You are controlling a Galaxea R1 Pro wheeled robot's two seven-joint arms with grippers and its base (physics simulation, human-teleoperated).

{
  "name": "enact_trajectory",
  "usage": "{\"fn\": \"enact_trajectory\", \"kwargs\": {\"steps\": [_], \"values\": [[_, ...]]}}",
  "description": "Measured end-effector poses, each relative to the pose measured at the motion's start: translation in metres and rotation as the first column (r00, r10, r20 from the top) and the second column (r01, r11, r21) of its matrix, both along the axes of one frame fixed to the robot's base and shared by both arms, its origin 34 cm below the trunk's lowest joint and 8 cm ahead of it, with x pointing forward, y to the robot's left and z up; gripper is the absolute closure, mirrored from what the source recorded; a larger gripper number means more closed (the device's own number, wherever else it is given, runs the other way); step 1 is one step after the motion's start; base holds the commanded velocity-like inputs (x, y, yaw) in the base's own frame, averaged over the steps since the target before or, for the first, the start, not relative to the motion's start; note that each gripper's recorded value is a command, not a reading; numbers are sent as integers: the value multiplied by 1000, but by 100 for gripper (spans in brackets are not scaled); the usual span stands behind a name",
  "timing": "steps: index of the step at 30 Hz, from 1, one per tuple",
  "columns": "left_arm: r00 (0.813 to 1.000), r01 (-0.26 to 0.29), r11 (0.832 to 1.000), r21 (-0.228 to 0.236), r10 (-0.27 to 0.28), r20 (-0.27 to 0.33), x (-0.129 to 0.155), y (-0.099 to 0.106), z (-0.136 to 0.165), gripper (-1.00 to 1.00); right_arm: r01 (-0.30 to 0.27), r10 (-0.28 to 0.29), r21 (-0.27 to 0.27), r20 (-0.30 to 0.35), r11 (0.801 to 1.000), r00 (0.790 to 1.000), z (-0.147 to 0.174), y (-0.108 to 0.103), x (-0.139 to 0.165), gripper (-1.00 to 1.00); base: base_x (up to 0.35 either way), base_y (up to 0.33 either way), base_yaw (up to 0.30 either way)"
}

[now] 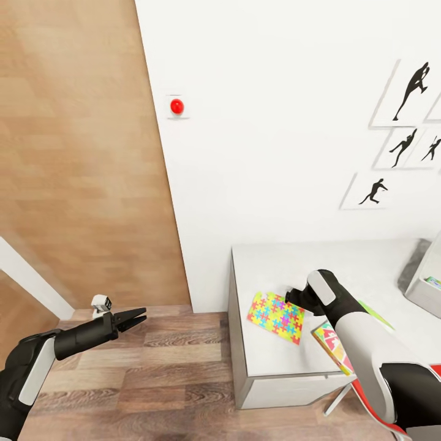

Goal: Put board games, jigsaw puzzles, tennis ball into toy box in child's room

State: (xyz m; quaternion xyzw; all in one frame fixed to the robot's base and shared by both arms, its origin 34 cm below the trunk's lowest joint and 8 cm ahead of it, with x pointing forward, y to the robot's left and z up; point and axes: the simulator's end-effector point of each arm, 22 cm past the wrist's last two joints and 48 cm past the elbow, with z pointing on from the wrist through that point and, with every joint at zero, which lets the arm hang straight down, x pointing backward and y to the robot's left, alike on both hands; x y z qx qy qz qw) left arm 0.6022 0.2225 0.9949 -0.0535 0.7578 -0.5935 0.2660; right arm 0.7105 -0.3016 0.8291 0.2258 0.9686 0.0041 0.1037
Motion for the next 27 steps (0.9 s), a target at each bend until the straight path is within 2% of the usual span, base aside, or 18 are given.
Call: {"fn": "enact_trajectory", "kwargs": {"steps": [8,17,27], "values": [[1000,0,1000,0,0,-4,0,0,-2,-100,1,-1,2,-1,1000,1000,-1,0,1,-100,-1,8,0],[1000,0,1000,-1,0,-17,0,0,-8,-100,-14,12,62,21,998,1000,-8,13,6,-100,0,1,0],[1000,-1,1000,-1,1,-31,-1,0,-16,-100,2,-5,76,41,997,999,-14,10,10,-100,0,0,0]]}}
